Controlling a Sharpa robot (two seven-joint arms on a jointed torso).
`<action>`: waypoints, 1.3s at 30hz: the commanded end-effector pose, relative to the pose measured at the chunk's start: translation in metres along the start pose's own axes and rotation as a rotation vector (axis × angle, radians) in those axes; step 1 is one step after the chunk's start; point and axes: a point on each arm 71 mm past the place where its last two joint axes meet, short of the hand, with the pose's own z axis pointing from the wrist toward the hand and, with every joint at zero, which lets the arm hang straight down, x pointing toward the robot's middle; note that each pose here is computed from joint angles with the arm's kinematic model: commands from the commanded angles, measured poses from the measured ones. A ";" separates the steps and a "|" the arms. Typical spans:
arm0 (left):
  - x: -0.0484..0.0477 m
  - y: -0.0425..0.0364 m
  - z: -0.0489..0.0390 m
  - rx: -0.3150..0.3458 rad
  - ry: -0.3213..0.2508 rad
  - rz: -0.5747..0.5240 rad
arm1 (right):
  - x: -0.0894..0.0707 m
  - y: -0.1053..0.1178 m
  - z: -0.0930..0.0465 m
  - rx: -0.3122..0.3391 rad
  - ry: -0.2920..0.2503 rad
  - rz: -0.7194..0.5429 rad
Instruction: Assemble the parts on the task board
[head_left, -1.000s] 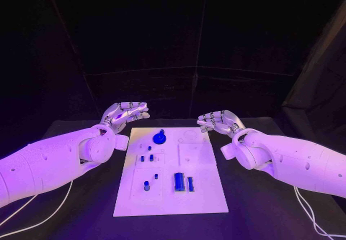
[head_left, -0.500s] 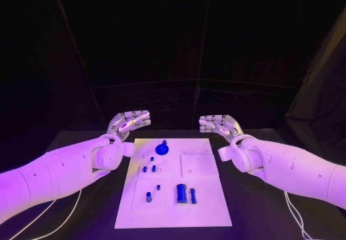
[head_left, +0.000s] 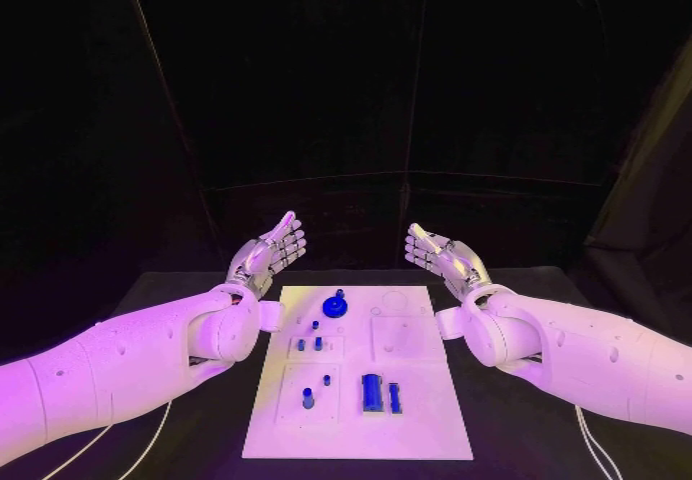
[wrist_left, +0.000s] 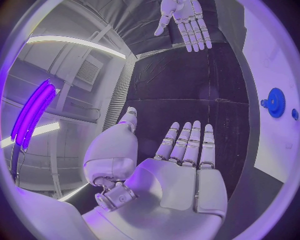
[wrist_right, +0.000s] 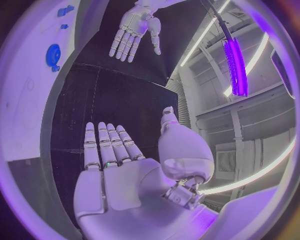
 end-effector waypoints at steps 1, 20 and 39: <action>0.0087 -0.0009 -0.0141 0.011 -0.104 0.105 | 0.000 0.005 -0.014 0.015 -0.150 0.023; 0.0284 -0.0052 -0.0405 0.014 -0.159 0.144 | 0.010 0.015 -0.037 0.042 -0.211 0.061; 0.0284 -0.0052 -0.0405 0.014 -0.159 0.144 | 0.010 0.015 -0.037 0.042 -0.211 0.061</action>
